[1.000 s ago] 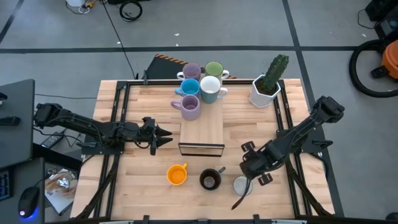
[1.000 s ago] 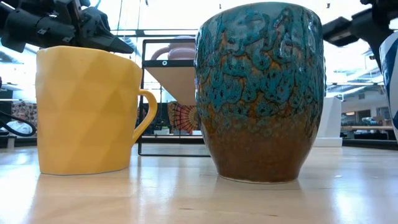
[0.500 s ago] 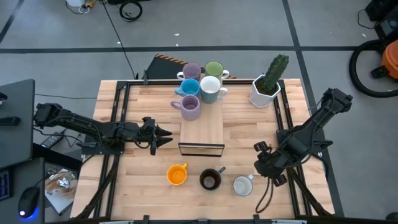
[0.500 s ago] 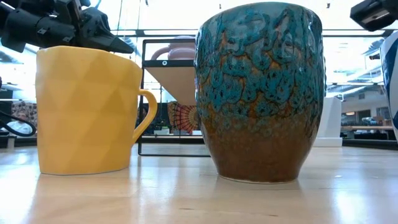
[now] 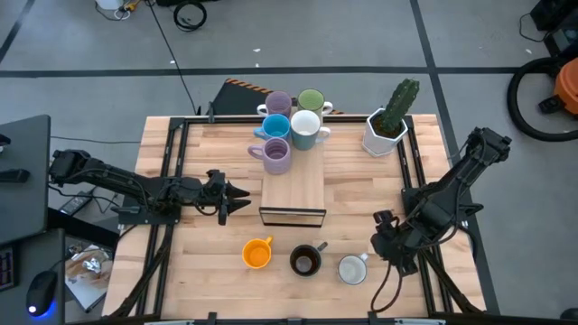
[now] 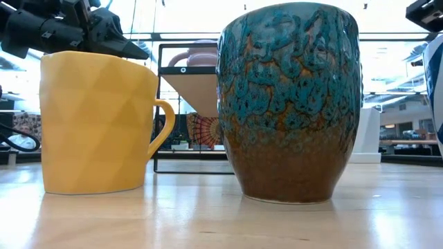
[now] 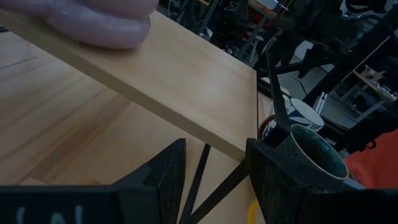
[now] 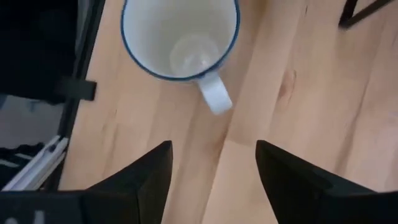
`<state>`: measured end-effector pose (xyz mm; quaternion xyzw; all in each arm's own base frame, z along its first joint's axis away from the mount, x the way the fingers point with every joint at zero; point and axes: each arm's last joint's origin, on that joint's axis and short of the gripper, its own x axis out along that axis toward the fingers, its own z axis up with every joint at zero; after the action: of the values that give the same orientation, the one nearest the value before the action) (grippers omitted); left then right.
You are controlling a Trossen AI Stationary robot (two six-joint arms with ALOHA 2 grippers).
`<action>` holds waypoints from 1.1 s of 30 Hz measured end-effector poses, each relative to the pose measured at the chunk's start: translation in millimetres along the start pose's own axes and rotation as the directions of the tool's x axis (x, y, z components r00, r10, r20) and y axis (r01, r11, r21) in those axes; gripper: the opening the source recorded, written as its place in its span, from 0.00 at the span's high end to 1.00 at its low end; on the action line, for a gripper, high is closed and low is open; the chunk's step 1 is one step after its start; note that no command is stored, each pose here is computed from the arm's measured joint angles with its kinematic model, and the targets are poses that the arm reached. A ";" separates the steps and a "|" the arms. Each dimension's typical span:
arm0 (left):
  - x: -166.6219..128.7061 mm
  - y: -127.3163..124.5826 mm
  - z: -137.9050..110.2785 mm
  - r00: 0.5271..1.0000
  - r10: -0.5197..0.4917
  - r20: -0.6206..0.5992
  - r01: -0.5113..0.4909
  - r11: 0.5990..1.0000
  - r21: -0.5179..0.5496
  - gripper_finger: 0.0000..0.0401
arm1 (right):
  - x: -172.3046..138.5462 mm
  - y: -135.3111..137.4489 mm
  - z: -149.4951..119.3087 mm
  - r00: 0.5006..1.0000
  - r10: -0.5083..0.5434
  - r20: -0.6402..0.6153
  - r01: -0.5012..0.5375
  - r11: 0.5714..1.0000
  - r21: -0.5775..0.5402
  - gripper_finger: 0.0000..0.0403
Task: Place coffee mugs
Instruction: Put the light blue mug on the shelf
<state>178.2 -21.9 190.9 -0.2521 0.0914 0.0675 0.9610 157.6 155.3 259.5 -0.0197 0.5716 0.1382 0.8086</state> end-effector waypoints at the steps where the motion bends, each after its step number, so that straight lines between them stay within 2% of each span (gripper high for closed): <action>1: 0.0 -0.1 0.0 1.000 0.000 0.000 0.000 1.000 0.000 0.57 | 0.0 -0.3 -1.0 1.000 0.015 -0.022 -0.015 1.000 0.007 0.42; 4: 0.0 -0.1 0.0 1.000 0.000 0.000 0.000 1.000 0.001 0.57 | 0.2 -3.0 -1.3 0.998 0.029 -0.050 -0.029 1.000 0.010 0.43; 8: 0.0 -0.1 0.0 1.000 0.000 0.000 0.000 1.000 0.002 0.57 | 3.3 -2.1 2.8 1.000 -0.008 -0.008 0.008 0.999 -0.040 0.46; 14: 0.0 -0.1 0.0 1.000 0.000 0.000 0.000 1.000 0.003 0.57 | 14.0 7.7 13.1 0.995 -0.040 -0.090 0.031 0.994 -0.106 0.47; 20: 0.0 0.0 -0.1 1.000 0.000 0.000 0.000 1.000 0.002 0.57 | 26.2 20.7 25.4 0.990 -0.097 -0.099 0.068 0.961 -0.268 0.47; 26: 0.0 0.0 0.0 1.000 0.000 0.000 0.000 1.000 -0.002 0.57 | 50.4 12.3 36.7 0.978 -0.142 -0.151 0.089 0.946 -0.312 0.47; 33: 0.0 -0.1 0.0 1.000 0.000 0.000 0.000 1.000 0.000 0.57 | 67.4 9.8 45.5 0.981 -0.091 -0.172 0.026 0.937 -0.347 0.47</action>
<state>178.2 -22.0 190.9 -0.2519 0.0914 0.0673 0.9611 217.7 187.0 213.8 -0.1902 0.6106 0.2092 0.7397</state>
